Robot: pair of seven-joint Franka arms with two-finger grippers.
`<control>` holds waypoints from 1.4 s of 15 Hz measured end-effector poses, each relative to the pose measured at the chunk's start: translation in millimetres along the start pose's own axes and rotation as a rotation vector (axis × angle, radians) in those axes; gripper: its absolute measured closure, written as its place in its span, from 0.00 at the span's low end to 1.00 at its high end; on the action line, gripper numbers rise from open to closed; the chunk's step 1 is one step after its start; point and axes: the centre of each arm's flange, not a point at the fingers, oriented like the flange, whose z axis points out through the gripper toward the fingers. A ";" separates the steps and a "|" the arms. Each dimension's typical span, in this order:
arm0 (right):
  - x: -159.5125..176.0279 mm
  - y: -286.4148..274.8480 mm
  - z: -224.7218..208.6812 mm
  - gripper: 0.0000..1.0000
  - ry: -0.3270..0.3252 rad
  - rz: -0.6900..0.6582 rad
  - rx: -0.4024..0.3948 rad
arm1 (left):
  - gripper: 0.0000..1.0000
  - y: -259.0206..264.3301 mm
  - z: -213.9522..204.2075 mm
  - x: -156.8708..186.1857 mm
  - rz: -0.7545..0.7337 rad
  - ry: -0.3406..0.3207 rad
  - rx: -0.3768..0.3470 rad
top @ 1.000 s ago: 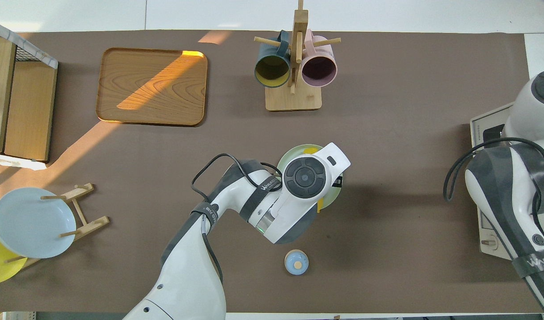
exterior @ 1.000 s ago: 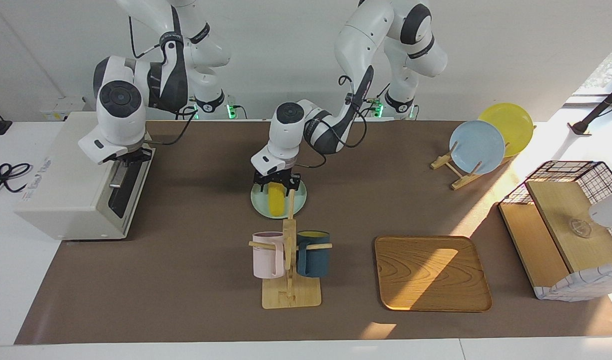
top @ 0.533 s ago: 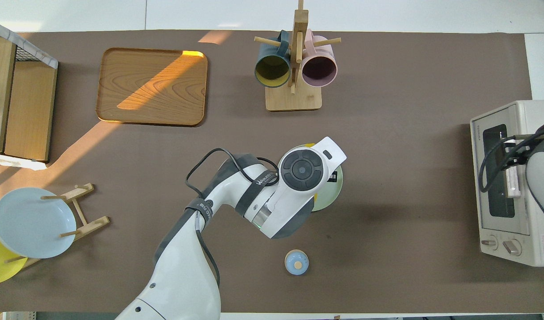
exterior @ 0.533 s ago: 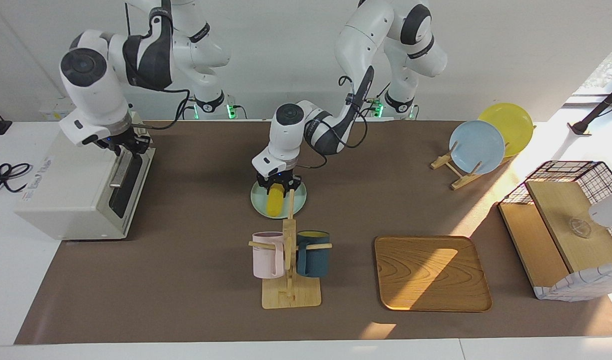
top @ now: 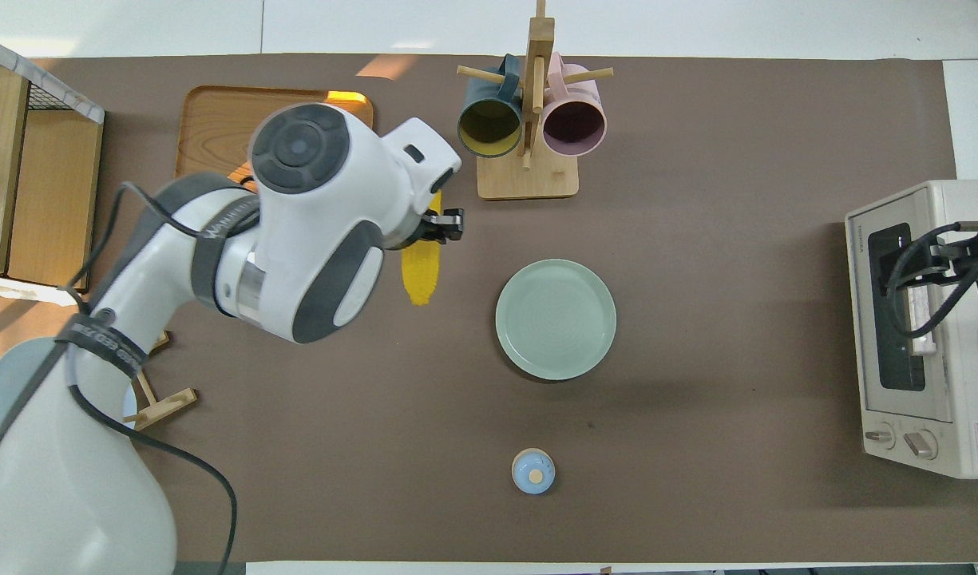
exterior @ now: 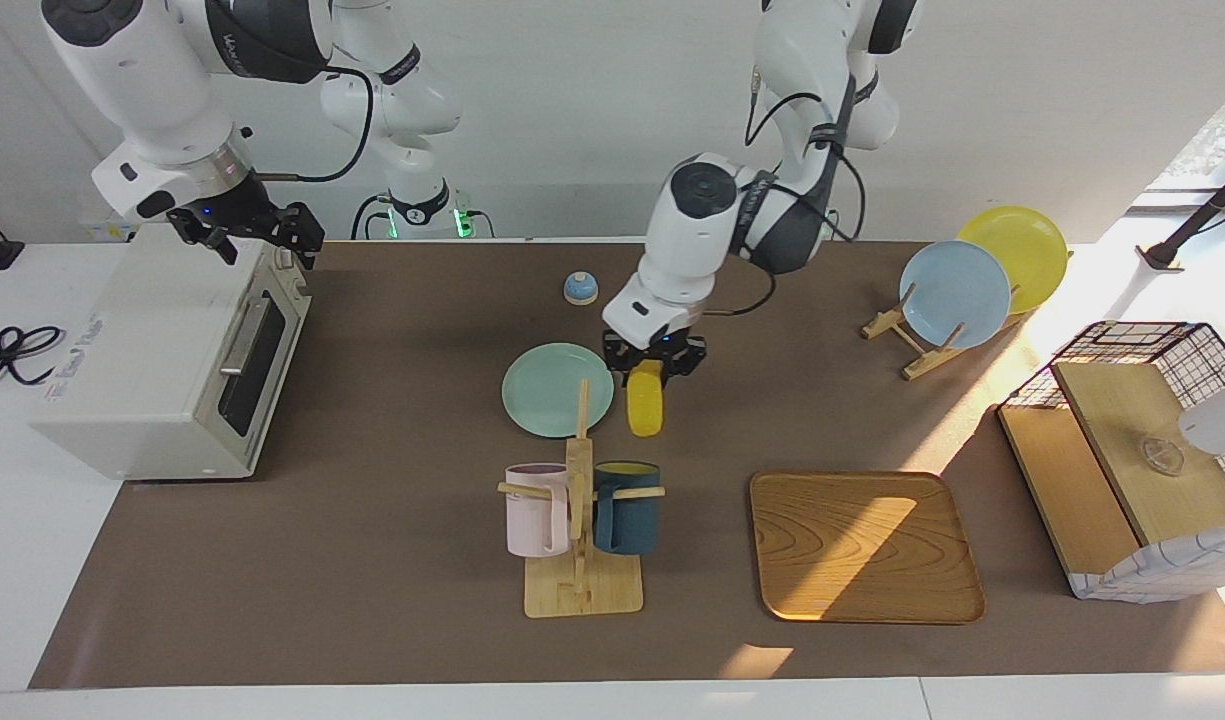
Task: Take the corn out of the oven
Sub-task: 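Lift the yellow corn with the left gripper toward the wooden tray, then lower the corn onto the wooden tray and open the left gripper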
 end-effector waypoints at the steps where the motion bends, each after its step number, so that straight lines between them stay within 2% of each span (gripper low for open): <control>1: 0.9 0.0 0.8 0.00 -0.002 0.000 0.000 | 0.46 -30.1 -0.6 13.1 -0.009 0.003 0.004; 5: 1.3 -1.8 0.1 0.00 -0.004 -0.003 0.002 | 0.46 -136.0 -1.6 62.1 -0.038 0.032 0.016; 7: 1.2 -0.1 -1.6 0.00 0.000 0.000 0.003 | 0.46 -164.2 7.7 86.9 -0.035 0.046 0.020; 9: 1.2 2.4 -3.1 0.00 0.003 0.005 0.004 | 0.46 -181.7 33.7 109.6 -0.036 0.055 0.026; 11: 1.7 3.2 -3.9 0.00 0.005 0.006 0.004 | 0.46 -192.1 66.7 127.1 -0.038 0.090 0.030; 14: 3.9 1.1 -1.4 0.00 -0.001 0.002 0.004 | 0.46 -219.0 94.8 139.7 -0.044 0.120 0.042; 18: 5.6 -0.4 0.6 0.00 -0.005 -0.001 0.004 | 0.46 -227.2 96.3 143.9 -0.030 0.161 0.061; 21: 5.6 -1.4 -0.2 0.00 -0.003 -0.002 0.003 | 0.46 -229.0 105.1 141.4 -0.011 0.157 0.088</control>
